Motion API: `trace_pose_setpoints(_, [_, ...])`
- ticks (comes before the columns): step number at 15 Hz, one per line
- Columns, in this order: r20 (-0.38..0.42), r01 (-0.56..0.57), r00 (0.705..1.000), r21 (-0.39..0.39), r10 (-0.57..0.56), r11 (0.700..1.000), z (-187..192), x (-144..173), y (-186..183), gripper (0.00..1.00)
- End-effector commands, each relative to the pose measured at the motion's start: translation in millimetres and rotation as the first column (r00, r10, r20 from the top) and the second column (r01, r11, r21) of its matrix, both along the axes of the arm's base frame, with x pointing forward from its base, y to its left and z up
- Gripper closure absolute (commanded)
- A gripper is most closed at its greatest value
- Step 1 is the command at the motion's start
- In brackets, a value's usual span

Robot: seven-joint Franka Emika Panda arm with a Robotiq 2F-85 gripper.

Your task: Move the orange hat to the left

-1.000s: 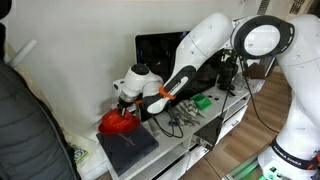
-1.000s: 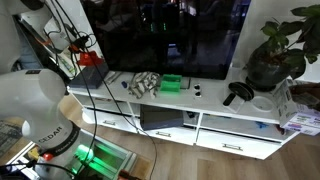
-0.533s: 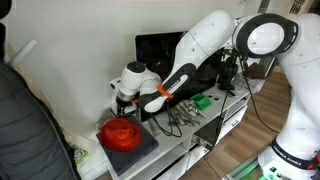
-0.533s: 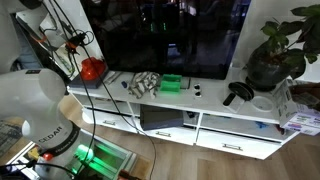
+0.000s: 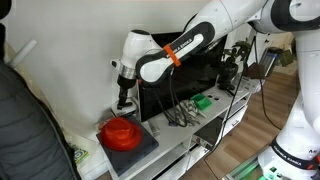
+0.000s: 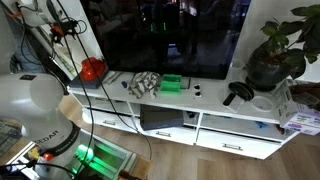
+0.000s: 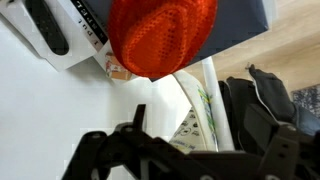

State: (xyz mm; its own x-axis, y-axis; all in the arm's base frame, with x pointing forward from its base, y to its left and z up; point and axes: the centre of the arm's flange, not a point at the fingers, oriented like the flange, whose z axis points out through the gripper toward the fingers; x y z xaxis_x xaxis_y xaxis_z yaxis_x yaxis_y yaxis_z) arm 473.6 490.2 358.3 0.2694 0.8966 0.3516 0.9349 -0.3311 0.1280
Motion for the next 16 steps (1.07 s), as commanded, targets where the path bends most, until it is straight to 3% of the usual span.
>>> trace_pose_setpoints(1, [-0.125,-0.010,0.992,0.029,0.013,1.000,41.9,-26.6,-37.4,0.00])
trace_pose_setpoints(5, [-0.251,-0.043,0.967,0.001,0.042,0.999,72.9,-59.4,-49.8,0.00])
trace_pose_setpoints(10, [-0.399,0.045,0.905,-0.252,-0.147,0.967,91.5,-114.4,-90.9,0.00])
trace_pose_setpoints(14, [-0.357,0.211,0.861,-0.399,-0.363,0.892,98.1,-146.2,-143.2,0.00])
trace_pose_setpoints(15, [-0.390,0.132,0.879,-0.356,-0.275,0.925,90.9,-116.3,-109.8,0.00])
trace_pose_setpoints(16, [-0.379,0.162,0.872,-0.374,-0.310,0.913,93.0,-121.7,-120.5,0.00])
